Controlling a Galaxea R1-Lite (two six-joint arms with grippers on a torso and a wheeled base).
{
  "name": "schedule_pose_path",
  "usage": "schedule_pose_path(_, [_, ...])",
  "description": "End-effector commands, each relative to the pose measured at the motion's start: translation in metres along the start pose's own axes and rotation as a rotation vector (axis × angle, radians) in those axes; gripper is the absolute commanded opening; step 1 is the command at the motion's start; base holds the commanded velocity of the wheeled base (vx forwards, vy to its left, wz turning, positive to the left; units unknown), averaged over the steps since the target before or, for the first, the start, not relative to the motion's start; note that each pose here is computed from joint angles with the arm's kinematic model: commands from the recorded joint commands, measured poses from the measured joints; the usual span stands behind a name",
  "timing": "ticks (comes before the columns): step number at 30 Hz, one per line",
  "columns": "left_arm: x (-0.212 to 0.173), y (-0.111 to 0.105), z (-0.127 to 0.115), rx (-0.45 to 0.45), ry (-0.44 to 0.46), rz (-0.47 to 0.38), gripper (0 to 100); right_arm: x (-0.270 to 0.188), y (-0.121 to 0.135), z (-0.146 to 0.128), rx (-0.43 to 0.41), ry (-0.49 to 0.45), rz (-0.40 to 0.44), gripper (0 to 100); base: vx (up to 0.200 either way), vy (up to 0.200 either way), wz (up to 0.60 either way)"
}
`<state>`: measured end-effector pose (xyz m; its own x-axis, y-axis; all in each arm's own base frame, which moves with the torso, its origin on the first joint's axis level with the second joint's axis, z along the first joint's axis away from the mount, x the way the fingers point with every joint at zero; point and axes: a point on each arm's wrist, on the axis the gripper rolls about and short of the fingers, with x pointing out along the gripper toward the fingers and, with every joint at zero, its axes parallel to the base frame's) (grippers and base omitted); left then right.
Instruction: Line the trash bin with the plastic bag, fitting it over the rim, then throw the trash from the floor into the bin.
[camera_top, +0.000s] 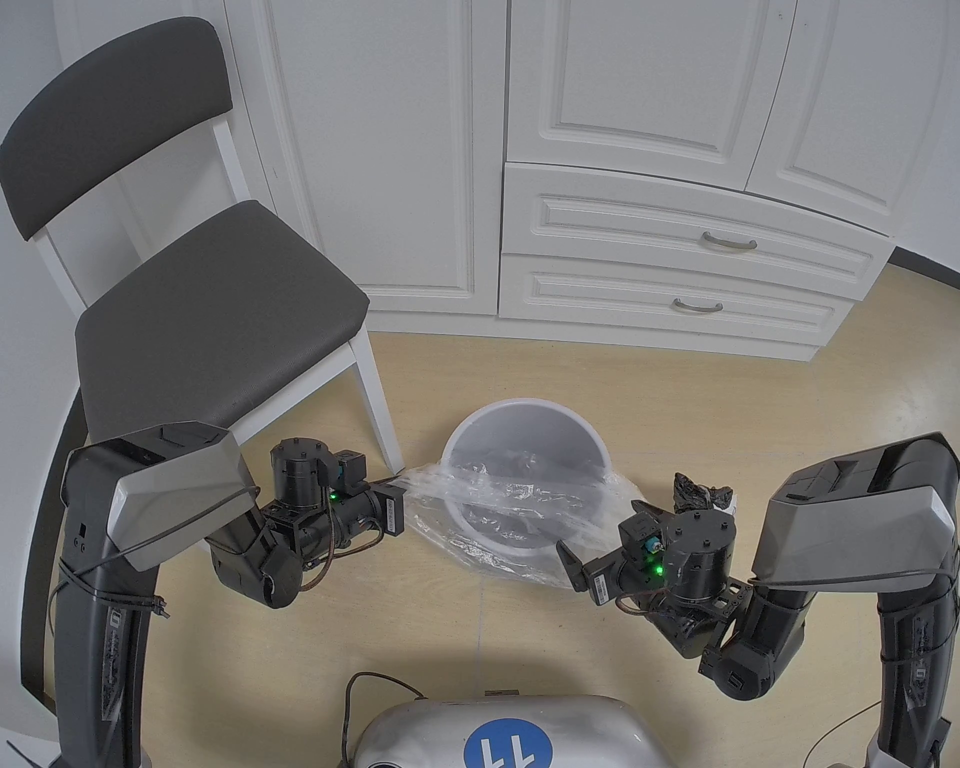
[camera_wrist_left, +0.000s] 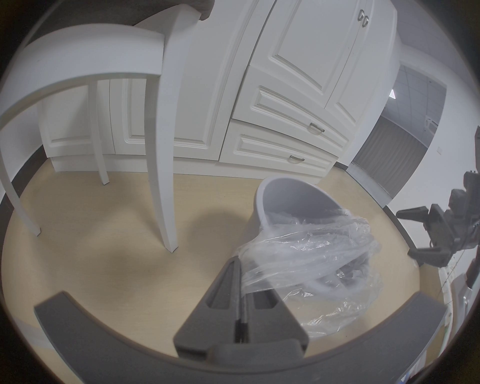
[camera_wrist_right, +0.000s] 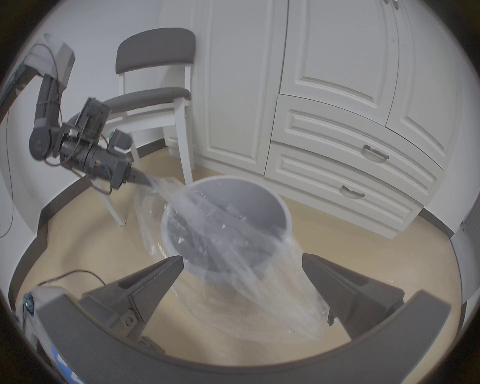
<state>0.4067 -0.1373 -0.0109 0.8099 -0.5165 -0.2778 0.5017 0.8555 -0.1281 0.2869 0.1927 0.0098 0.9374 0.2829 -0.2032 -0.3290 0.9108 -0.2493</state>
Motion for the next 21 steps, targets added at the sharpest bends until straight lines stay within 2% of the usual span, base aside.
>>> schedule_pose_path(1, [0.004, 0.006, -0.006, -0.005, 0.006, 0.011, 0, 0.002, -0.001, 0.011, 0.022, -0.052, -0.009, 100, 0.0, 0.0, 0.0])
schedule_pose_path(12, [0.004, 0.009, -0.003, -0.003, -0.004, 0.017, 0, 0.011, 0.009, -0.003, 0.015, -0.027, 0.011, 100, 0.0, 0.0, 0.0])
schedule_pose_path(13, [0.004, 0.009, -0.003, -0.001, -0.004, 0.017, 100, 0.011, 0.009, -0.003, 0.015, -0.027, 0.011, 100, 0.0, 0.0, 0.0])
schedule_pose_path(21, [0.003, 0.008, 0.002, 0.008, -0.048, 0.012, 100, 0.017, 0.019, -0.013, 0.009, -0.012, 0.029, 100, 0.0, 0.0, 0.0])
